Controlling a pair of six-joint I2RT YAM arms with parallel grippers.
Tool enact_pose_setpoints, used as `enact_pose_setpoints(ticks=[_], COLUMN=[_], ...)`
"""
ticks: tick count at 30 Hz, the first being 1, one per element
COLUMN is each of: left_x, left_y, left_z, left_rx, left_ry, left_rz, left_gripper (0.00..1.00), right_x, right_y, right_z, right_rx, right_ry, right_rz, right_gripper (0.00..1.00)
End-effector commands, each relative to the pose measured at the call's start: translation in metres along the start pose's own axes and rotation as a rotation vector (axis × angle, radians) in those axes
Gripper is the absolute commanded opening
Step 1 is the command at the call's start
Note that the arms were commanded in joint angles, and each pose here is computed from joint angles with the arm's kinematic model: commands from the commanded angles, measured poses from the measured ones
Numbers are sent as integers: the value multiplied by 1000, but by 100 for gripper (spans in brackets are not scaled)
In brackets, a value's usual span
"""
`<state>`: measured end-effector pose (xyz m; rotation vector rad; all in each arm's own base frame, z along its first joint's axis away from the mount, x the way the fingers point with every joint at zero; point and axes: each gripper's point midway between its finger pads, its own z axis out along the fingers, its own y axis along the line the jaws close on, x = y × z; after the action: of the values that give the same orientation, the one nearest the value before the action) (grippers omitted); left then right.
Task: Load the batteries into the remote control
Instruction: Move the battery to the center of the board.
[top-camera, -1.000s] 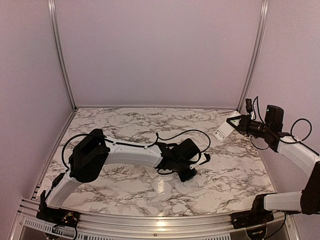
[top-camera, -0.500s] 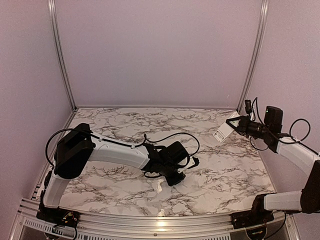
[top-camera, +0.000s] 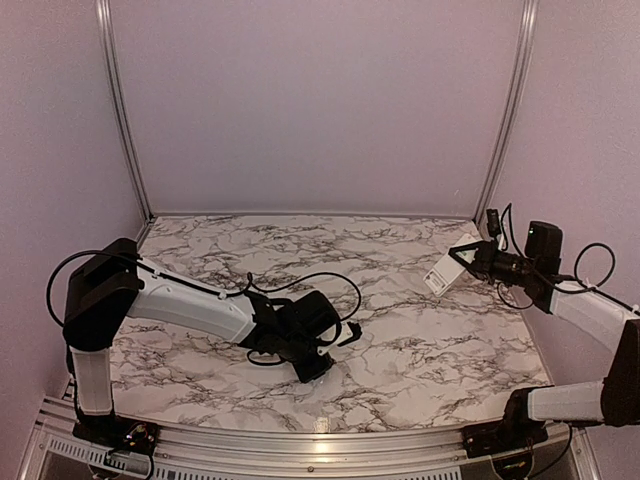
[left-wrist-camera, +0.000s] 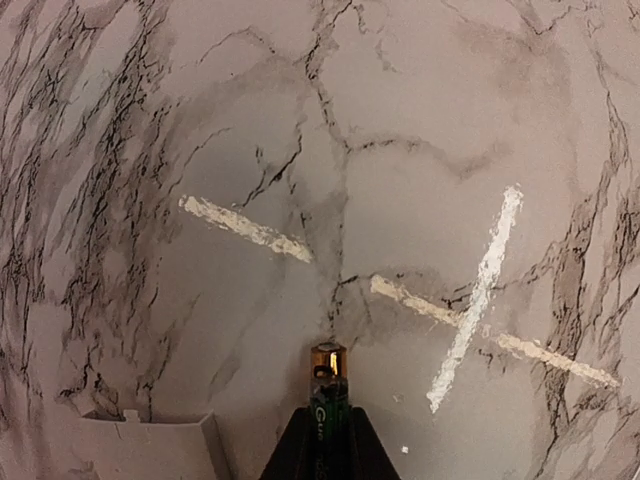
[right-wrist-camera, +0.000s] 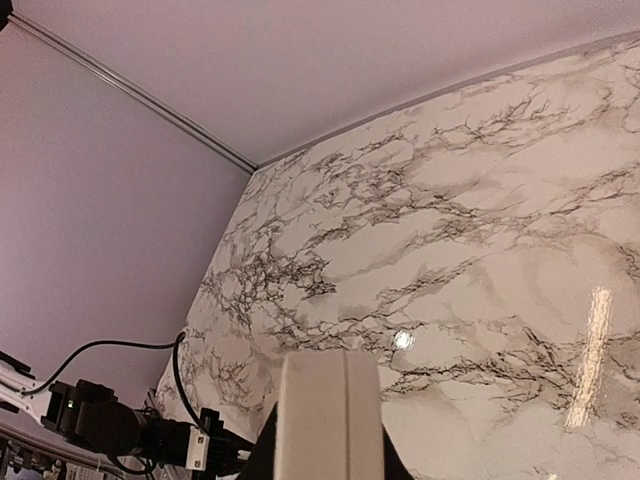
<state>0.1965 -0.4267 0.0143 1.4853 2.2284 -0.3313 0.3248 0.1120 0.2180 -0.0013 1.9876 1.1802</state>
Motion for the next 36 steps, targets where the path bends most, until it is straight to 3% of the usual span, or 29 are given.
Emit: enact_pose_setpoints(ticks=[1, 4, 23, 31, 36], left_x=[85, 86, 102, 116, 121], left_y=[6, 9, 26, 32, 43], left_z=[17, 18, 2, -4, -5], left_rx=[1, -8, -56, -59, -93], left_ry=[274, 275, 311, 360, 380], left_rz=[-44, -47, -78, -82, -96], left_gripper=[15, 23, 48, 49, 43], right_x=[-8, -8, -8, -9, -9], right_y=[9, 10, 9, 10, 11], right_z=[1, 1, 1, 1, 1], right_rx=[-33, -35, -33, -37, -38], right_ry=[-16, -16, -16, -16, -15], right_rz=[-33, -35, -39, -44, -46], right_gripper=[0, 0, 0, 0, 0])
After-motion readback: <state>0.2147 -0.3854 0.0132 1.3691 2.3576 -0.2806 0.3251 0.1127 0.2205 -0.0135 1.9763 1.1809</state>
